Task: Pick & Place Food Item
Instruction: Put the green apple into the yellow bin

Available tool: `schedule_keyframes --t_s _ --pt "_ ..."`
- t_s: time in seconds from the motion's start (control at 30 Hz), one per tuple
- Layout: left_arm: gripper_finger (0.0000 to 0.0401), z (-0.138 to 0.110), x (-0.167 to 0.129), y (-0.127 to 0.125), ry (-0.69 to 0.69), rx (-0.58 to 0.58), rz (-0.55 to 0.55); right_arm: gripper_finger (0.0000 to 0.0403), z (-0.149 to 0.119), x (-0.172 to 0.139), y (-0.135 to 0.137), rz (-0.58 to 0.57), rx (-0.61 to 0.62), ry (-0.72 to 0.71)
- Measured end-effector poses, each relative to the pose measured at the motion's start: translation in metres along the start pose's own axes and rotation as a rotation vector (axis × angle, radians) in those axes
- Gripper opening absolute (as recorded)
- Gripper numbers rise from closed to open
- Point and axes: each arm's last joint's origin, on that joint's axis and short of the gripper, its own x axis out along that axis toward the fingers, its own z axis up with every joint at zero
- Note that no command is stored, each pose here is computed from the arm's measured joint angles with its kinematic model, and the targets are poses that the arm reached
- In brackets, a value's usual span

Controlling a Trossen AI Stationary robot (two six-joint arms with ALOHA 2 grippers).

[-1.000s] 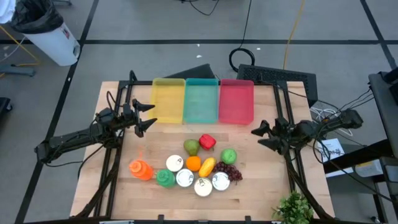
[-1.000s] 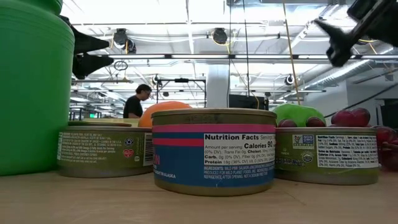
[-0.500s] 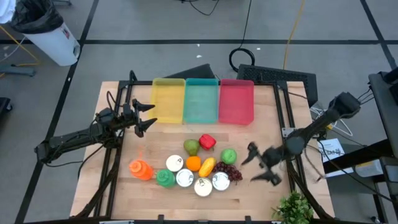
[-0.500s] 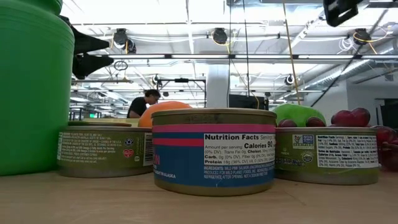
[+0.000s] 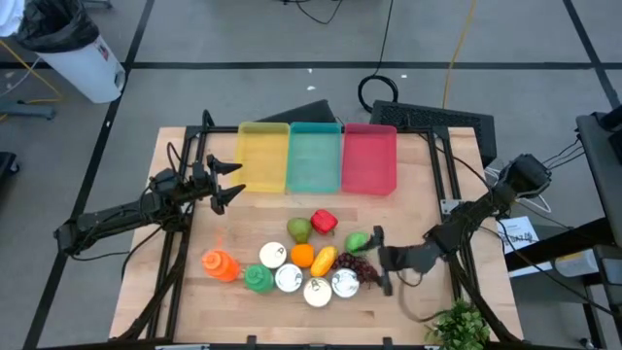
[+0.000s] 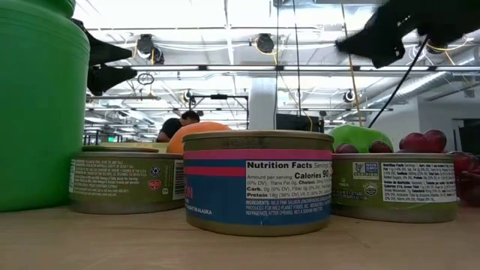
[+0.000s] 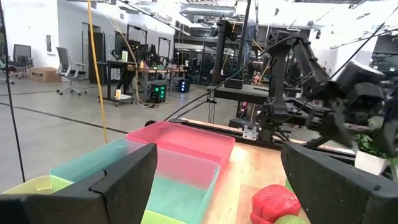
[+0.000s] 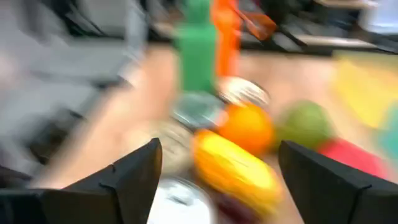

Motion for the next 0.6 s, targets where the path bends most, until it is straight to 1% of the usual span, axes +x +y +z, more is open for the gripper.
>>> schedule_keyframes --t_s 0.07,0.1,0.2,0.3,0.4,0.47,0.6 --pt "0.0351 0.000 0.000 0.000 -0.001 0.000 0.001 0.0326 0.000 0.002 -0.001 -0.106 -0.040 0.069" --pt "0.0351 0.000 0.000 0.000 0.000 0.000 0.000 0.0333 -0.003 0.003 -0.002 -0.142 -0.046 0.096" --pt "0.0351 0.000 0.000 0.000 -0.001 0.000 0.000 0.0348 -0.010 0.004 -0.009 -0.185 -0.027 0.160" --pt "0.0351 0.000 0.000 0.000 -0.001 0.000 0.001 0.0354 -0.015 0.005 -0.016 -0.229 0.006 0.211" --pt "0.0351 0.000 0.000 0.000 -0.001 0.000 0.000 0.0354 -0.019 0.006 -0.021 -0.254 0.035 0.242" --pt "0.0351 0.000 0.000 0.000 -0.001 0.000 0.000 0.0354 -0.021 0.007 -0.024 -0.237 0.061 0.251" --pt "0.0351 0.000 0.000 0.000 -0.001 0.000 0.000 0.0353 -0.032 0.007 -0.029 -0.221 0.066 0.282"
